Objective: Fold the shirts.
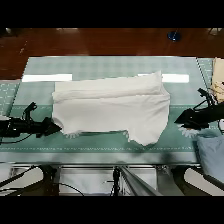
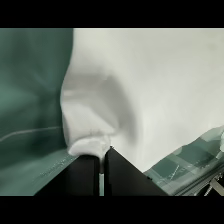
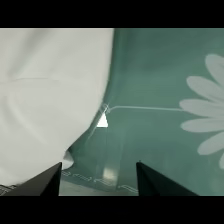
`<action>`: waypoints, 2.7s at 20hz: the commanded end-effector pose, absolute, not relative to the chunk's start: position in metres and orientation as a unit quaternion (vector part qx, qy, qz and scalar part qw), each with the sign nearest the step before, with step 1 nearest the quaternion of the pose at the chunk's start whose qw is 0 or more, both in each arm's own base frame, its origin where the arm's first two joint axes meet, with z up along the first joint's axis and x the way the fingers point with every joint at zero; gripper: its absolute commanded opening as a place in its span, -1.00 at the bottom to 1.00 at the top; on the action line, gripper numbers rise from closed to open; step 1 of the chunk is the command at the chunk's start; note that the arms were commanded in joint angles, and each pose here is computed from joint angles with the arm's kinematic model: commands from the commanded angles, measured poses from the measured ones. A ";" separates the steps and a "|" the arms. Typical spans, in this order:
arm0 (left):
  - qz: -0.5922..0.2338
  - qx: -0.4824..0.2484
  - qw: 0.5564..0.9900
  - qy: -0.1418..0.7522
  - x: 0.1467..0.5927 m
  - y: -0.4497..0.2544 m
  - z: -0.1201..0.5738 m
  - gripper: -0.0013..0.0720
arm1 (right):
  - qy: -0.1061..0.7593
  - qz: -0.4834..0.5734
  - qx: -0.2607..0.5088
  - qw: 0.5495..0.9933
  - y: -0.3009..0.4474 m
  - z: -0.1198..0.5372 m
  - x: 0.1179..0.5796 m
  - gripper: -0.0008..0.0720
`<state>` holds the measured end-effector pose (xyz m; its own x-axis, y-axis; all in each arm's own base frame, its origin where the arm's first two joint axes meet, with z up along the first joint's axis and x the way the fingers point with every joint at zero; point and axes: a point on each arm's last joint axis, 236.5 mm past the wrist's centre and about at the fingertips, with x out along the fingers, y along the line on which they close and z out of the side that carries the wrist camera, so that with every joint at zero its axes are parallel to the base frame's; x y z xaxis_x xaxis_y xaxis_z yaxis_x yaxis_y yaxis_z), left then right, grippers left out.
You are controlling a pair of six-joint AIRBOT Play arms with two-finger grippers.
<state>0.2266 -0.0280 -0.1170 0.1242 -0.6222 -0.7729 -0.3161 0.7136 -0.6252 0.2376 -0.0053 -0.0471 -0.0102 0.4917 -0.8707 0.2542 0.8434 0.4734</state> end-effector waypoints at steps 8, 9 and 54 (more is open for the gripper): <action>-0.115 -0.355 0.667 0.645 0.230 -0.026 -0.115 -0.86 | 0.682 0.075 0.325 0.651 0.025 -0.094 0.230 0.43; -0.115 -0.355 0.667 0.645 0.230 -0.026 -0.115 -0.86 | 0.677 0.073 0.316 0.661 0.027 -0.097 0.235 0.43; -0.159 -0.277 0.836 0.446 0.504 -0.021 -0.010 -0.86 | 0.404 0.081 0.208 0.887 0.051 -0.027 0.544 -0.91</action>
<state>0.4885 -0.0130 -0.0017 0.5668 -0.4963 -0.6576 0.0095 0.8021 -0.5971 0.5317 0.0529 -0.0211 0.6243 0.3487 -0.6991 0.0132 0.8900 0.4557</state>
